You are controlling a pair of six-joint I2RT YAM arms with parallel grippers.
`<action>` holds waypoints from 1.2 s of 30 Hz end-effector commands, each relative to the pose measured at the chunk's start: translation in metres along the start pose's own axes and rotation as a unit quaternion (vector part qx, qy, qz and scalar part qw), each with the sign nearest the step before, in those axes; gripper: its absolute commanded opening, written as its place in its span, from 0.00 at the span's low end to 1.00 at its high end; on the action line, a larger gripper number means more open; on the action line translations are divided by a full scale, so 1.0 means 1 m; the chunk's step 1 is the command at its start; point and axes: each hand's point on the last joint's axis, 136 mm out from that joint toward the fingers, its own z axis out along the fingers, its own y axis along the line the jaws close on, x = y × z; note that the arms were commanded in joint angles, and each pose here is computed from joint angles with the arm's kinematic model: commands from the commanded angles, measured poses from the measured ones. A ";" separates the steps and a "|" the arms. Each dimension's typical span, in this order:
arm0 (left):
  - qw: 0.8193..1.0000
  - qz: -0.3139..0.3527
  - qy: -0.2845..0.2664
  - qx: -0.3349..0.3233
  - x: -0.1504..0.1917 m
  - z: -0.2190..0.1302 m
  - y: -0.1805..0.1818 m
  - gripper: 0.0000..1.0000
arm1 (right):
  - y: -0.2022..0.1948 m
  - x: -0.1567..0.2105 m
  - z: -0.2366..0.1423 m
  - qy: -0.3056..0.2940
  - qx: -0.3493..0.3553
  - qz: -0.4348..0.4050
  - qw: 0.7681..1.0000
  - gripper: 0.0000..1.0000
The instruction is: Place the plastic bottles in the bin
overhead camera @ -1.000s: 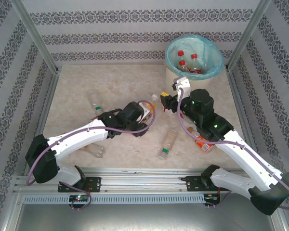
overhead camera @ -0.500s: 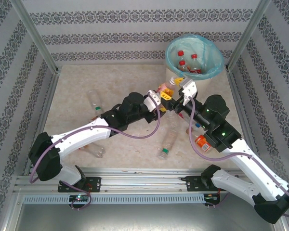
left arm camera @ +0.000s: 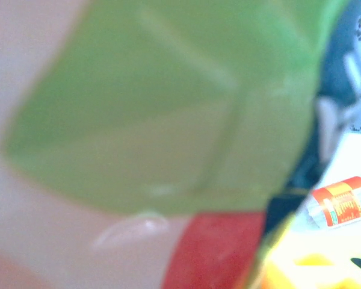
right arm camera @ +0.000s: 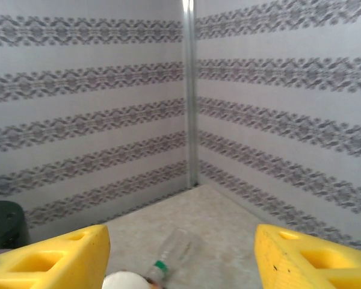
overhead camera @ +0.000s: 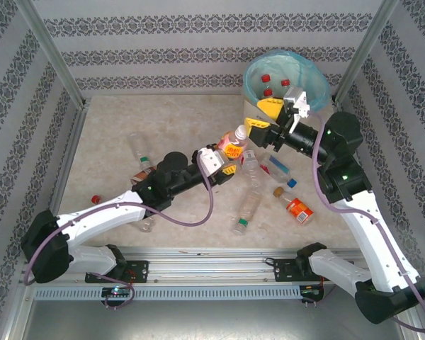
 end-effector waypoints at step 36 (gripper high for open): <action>0.995 0.042 -0.070 -0.065 -0.039 -0.029 0.021 0.00 | 0.052 0.028 0.028 0.097 -0.127 -0.024 0.987 0.32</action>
